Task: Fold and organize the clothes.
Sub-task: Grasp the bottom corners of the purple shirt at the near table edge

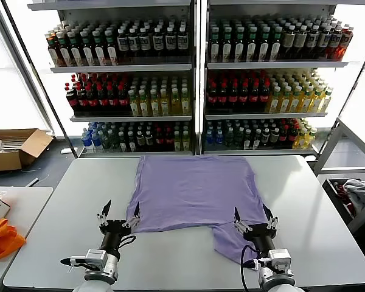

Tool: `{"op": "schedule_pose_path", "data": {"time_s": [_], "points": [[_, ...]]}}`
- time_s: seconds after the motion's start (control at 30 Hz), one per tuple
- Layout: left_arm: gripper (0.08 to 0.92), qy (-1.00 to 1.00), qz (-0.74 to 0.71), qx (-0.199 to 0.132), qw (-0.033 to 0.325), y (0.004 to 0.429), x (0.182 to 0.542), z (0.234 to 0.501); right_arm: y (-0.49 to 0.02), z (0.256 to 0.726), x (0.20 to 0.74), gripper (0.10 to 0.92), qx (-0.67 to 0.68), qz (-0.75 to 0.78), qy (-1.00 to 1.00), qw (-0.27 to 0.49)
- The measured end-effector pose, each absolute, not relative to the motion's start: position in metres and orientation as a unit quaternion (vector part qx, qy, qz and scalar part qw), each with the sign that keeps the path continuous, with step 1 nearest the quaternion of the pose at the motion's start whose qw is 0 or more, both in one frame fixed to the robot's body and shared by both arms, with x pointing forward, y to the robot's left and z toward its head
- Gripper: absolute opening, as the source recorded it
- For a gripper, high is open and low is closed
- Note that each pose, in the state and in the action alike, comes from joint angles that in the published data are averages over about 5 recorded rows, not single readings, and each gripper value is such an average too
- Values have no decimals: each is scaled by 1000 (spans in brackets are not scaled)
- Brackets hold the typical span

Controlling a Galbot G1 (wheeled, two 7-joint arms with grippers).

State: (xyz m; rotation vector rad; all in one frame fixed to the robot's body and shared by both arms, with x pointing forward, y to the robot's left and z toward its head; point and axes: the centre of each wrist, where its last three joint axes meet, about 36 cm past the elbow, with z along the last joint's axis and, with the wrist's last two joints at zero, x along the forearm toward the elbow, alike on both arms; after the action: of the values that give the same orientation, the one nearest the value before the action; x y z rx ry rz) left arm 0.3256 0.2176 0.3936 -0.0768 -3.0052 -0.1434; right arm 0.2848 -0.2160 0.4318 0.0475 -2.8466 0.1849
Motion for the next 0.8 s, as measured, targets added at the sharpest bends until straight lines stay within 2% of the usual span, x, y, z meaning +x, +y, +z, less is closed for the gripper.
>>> {"op": "schedule_pose_path", "data": {"time_s": [0.3,0.8], "points": [[823,-990,-64,-43,118,215,320,390,-218,429,266,823,21,53,-979,198],[823,-982,-56,-54,171,215,321,394,-207,427,242,823,9,29,-964,263]]}}
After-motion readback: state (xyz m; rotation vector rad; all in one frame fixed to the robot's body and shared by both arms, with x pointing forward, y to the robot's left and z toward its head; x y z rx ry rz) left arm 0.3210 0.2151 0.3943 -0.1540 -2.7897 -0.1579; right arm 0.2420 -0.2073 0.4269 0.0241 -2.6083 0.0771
